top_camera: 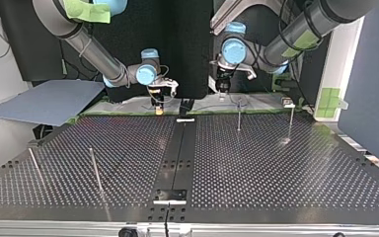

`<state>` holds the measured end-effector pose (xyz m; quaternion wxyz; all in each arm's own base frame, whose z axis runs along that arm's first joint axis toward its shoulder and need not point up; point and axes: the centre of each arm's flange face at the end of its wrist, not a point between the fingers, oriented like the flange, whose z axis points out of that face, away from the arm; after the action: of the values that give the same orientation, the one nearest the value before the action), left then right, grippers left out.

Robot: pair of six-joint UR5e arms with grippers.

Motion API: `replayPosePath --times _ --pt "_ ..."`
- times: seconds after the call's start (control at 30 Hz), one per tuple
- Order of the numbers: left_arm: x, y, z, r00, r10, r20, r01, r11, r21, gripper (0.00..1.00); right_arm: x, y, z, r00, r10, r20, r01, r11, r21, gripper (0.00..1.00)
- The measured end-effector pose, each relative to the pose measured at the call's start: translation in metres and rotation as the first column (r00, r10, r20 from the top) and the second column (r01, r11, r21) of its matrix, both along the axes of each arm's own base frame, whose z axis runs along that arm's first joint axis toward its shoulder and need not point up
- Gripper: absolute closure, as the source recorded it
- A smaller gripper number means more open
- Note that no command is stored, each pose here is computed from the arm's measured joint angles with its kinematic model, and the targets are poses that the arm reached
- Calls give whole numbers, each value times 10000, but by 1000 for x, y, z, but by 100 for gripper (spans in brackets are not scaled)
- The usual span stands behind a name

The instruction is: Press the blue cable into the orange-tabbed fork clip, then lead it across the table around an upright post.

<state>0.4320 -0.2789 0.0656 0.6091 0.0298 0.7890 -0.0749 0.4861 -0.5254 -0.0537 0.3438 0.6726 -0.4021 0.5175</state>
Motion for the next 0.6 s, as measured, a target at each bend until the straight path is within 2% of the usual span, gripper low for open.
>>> replayPosePath --times 0.17,0.6 --pt "0 -12 -2 9998 212 49 -212 9998 -59 0 0 0 0 10000 6 -4 -6 10000 7 100" --pt "26 -12 -32 9939 1088 201 -1088 9941 21 0 0 1 -1 10000 24 -54 -23 10000 76 100"
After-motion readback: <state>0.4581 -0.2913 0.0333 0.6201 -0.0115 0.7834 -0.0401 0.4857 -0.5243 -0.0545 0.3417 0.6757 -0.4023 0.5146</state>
